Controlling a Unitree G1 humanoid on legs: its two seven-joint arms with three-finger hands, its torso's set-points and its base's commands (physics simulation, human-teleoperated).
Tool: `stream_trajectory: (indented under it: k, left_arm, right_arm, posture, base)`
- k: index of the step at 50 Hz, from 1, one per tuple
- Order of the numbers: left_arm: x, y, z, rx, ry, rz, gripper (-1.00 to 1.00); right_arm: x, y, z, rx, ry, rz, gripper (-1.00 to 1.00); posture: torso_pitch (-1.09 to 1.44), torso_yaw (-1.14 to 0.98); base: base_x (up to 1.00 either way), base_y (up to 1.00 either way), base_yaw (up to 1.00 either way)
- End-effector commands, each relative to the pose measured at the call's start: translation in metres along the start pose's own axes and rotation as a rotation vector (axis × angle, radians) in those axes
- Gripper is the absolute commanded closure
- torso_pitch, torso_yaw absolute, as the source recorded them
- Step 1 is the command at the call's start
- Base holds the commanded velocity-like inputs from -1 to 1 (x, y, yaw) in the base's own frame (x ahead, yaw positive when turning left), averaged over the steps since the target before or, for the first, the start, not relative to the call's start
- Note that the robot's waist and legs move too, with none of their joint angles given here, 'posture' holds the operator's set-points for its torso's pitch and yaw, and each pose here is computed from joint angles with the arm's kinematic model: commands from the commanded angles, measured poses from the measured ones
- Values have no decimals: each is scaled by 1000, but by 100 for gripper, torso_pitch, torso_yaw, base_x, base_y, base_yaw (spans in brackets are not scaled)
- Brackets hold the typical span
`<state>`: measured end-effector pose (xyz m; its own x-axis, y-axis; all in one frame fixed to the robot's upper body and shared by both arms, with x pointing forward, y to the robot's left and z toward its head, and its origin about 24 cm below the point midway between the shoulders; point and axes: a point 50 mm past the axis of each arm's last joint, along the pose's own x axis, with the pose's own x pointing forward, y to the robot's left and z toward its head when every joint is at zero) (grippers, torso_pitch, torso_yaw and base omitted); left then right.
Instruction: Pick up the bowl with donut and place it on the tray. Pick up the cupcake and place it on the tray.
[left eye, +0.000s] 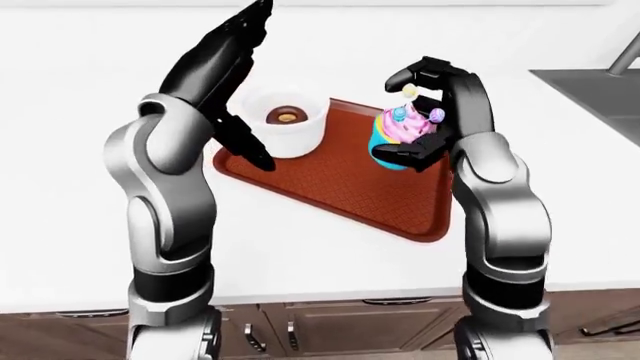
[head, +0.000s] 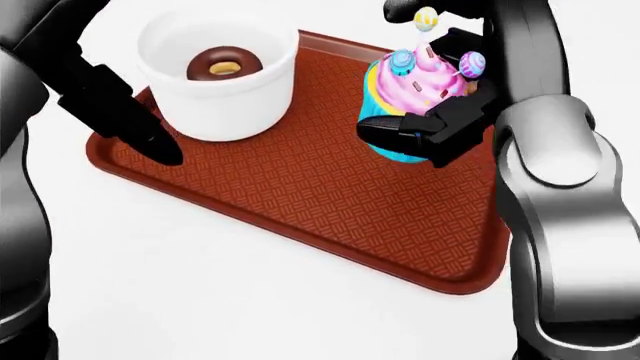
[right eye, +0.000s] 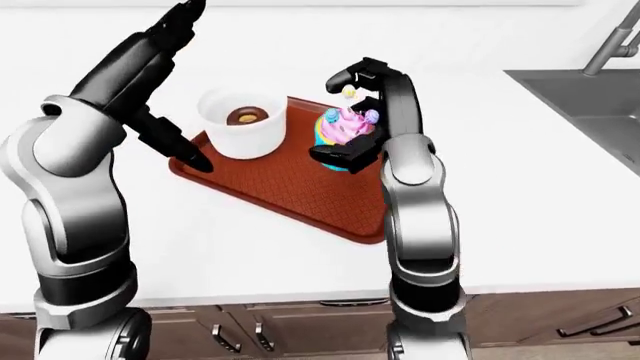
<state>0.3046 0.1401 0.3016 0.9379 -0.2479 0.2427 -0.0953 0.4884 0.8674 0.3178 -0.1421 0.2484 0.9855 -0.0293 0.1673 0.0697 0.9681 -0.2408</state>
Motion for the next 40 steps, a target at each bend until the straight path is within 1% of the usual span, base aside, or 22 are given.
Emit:
stream_trajectory:
  k: [1,4,7,10,16,20,28,29,30,31,33,34,38,39,40]
  left_arm:
    - [-3,14,9,17,-38,71,-100]
    - [-3,14,9,16,-40,73,-100]
    - [-4,14,10,14,-42,75,-100]
    - [-6,11,9,9,-43,69,-100]
    - [-12,7,8,4,-48,60,-100]
    - [-11,7,8,3,-51,62,-100]
    - [-10,6,8,3,-51,62,-100]
    - [-10,6,8,3,-52,62,-100]
    - [-10,7,9,3,-53,62,-100]
    - [-10,7,9,3,-53,63,-100]
    - [-10,6,8,3,-53,63,-100]
    - [-10,5,8,3,-53,61,-100]
    - [-9,6,9,4,-56,62,-100]
    - [-9,6,9,3,-56,62,-100]
    - [-9,6,9,3,-55,62,-100]
  right_arm:
    - [0,-4,21,-2,-135,-41,100]
    - [8,-1,12,-8,-119,-50,100]
    - [9,3,7,-19,-115,-49,100]
    - [13,6,-6,-33,-102,-56,100]
    - [13,7,-12,-31,-103,-66,100]
    - [17,10,-23,-39,-95,-71,100]
    - [17,13,-27,-66,-95,-68,100]
    - [17,13,-28,-69,-93,-65,96]
    - [17,14,-29,-73,-92,-64,65]
    - [17,15,-29,-76,-92,-62,49]
    - [17,15,-30,-83,-92,-61,47]
    - [17,15,-30,-85,-90,-60,30]
    - [16,16,-31,-87,-89,-59,17]
    - [16,16,-31,-86,-88,-58,9]
    - [17,16,-32,-86,-88,-57,8]
  posture:
    - [0,0]
    - [0,0]
    - [0,0]
    - [0,0]
    - [0,0]
    - [0,0]
    - [0,0]
    - [0,0]
    - [0,0]
    - [0,0]
    - [0,0]
    - [0,0]
    - [0,0]
    - [0,0]
    - [0,0]
  base:
    - [0,0,0]
    - [0,0,0]
    - [0,0,0]
    - [0,0,0]
    - [0,0,0]
    - [0,0,0]
    - [0,0,0]
    - [0,0,0]
    - [0,0,0]
    - [0,0,0]
    - [0,0,0]
    - [0,0,0]
    - [0,0,0]
    - [0,0,0]
    - [0,0,0]
